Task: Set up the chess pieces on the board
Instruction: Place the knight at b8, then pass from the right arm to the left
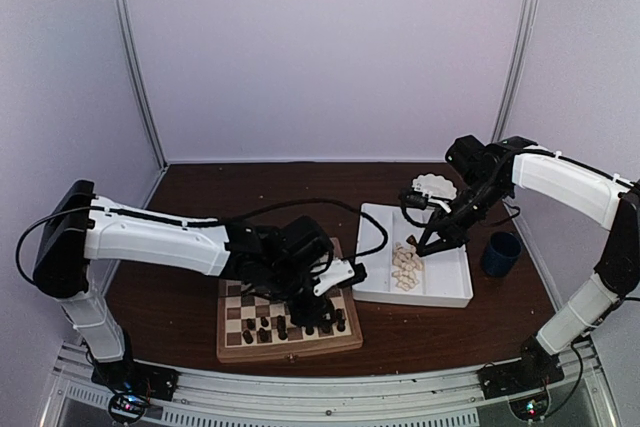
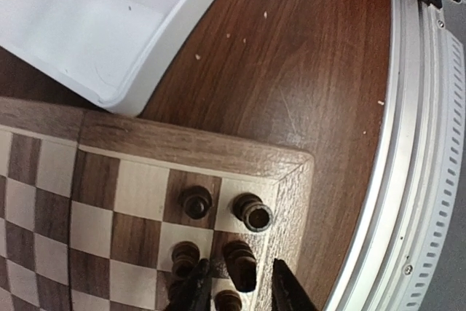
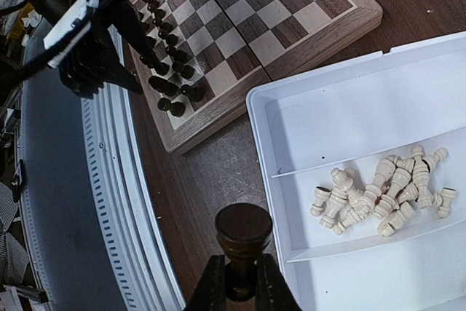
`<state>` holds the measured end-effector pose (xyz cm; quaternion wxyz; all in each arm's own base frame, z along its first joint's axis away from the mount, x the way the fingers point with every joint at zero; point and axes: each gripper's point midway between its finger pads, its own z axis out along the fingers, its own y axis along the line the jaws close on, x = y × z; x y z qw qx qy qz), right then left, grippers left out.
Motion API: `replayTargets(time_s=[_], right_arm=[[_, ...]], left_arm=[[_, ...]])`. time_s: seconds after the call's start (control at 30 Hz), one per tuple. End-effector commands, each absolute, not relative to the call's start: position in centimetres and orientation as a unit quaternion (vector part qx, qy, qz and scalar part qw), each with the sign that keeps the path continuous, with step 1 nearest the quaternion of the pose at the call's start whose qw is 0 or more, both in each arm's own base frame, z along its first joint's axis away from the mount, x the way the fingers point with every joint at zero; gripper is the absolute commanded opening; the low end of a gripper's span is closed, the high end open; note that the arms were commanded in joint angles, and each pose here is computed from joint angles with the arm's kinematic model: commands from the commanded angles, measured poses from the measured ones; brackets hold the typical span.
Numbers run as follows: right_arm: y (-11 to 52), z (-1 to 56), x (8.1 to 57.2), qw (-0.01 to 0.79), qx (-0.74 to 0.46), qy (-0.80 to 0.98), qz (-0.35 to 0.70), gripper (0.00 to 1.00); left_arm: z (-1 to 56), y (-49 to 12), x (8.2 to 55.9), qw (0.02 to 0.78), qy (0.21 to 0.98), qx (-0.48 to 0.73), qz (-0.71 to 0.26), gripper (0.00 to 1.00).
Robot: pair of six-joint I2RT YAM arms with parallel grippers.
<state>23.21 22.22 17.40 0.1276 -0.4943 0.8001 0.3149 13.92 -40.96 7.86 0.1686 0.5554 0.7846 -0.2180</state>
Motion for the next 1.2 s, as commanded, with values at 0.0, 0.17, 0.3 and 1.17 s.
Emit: replayTargets(time_s=[0.0, 0.17, 0.3, 1.17], right_arm=[[22.2, 18.0, 23.3, 0.138, -0.504, 0.793, 0.313, 0.05], [22.6, 19.1, 23.1, 0.147, -0.507, 0.784, 0.325, 0.05], [22.9, 20.2, 23.1, 0.153, -0.514, 0.777, 0.329, 0.06], [25.7, 22.0, 23.1, 0.153, -0.544, 0.755, 0.332, 0.06]], left_arm=[[15.6, -43.1, 15.4, 0.262, 0.753, 0.551, -0.248, 0.33], [20.3, -44.0, 18.4, 0.309, 0.773, 0.458, -0.312, 0.42], [23.4, -44.9, 21.8, 0.271, 0.782, 0.339, -0.447, 0.44], [26.1, -52.9, 23.2, 0.133, 0.709, 0.322, -0.614, 0.39]])
